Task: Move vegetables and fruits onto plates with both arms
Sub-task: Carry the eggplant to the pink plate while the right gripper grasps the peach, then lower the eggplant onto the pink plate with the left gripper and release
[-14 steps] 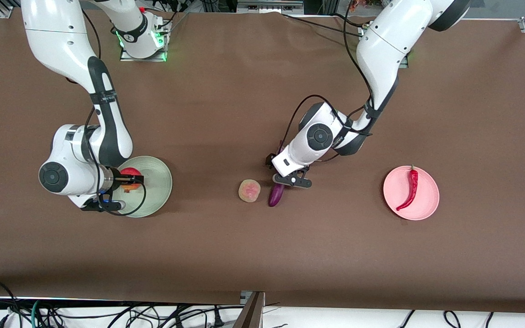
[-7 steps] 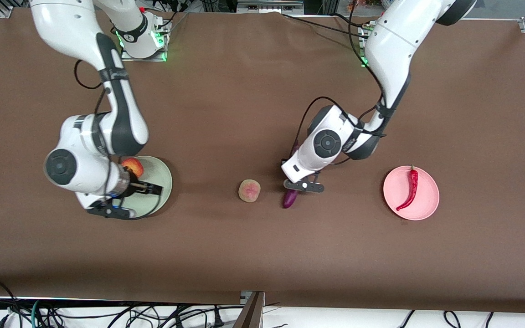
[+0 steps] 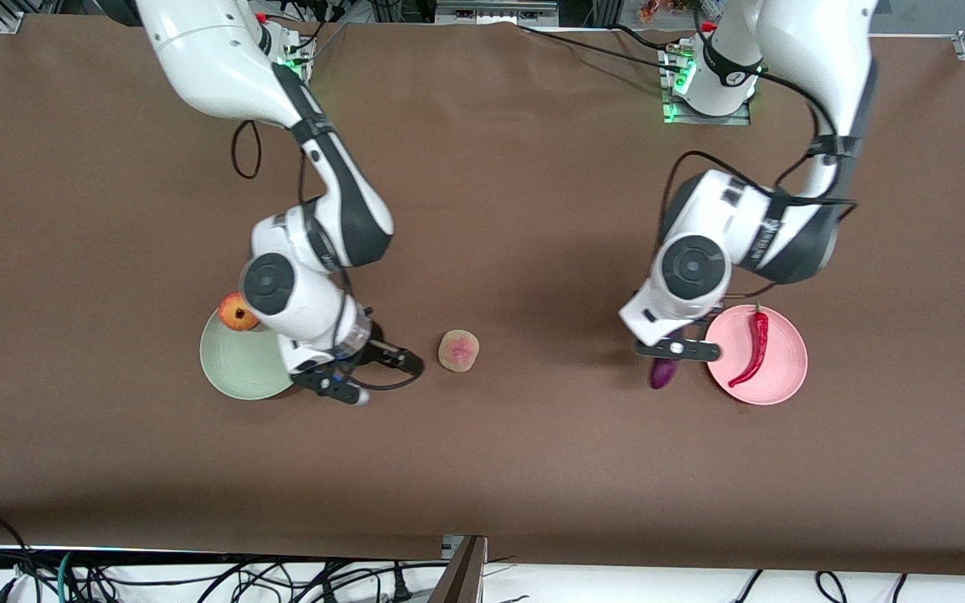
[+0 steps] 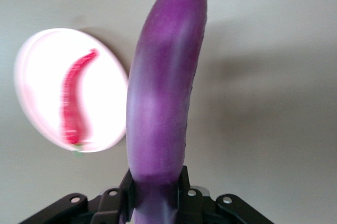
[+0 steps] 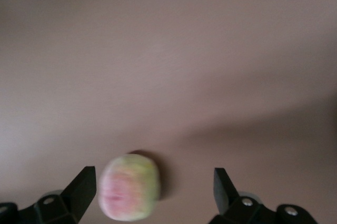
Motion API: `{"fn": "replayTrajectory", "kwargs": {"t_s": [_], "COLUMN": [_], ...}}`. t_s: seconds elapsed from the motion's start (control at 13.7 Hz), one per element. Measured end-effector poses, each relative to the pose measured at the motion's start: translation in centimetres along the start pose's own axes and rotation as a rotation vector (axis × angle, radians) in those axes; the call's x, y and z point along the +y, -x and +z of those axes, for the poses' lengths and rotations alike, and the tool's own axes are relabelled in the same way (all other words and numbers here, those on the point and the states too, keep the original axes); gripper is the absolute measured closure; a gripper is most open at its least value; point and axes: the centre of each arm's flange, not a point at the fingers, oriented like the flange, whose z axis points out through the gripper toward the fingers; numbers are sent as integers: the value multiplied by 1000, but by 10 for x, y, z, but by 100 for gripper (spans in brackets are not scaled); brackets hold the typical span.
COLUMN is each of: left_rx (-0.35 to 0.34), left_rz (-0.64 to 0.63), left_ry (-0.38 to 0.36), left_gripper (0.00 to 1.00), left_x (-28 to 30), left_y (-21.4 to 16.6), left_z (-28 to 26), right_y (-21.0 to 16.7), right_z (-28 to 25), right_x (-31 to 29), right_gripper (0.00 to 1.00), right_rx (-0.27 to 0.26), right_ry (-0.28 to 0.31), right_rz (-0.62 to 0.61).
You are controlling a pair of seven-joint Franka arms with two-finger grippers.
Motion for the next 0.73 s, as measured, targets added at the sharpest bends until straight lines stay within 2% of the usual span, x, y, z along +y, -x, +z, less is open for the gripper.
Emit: {"fn": "replayTrajectory", "kwargs": {"t_s": [0.29,0.51,0.58,0.73], "left_rx": [-96,-97,-98,-95], "left_rz": [87,106,113,115], "left_ry": [50,73,76,77], "left_gripper": [66,66,61,43], "left_x": [-115,-123,-118,-117], "left_y": [-8,-9,-8,-9], "left_z": [71,116,122,124], "right_y": [58,76,76,75], "right_z": [55,76,76,78], "right_x": [-36,-42,-41,-40], "right_gripper": [1,1,1,1], "right_rx": [43,54,63,78], "right_ry": [-55,-48,-40,-24], "right_rz": [88,69,55,32]}}
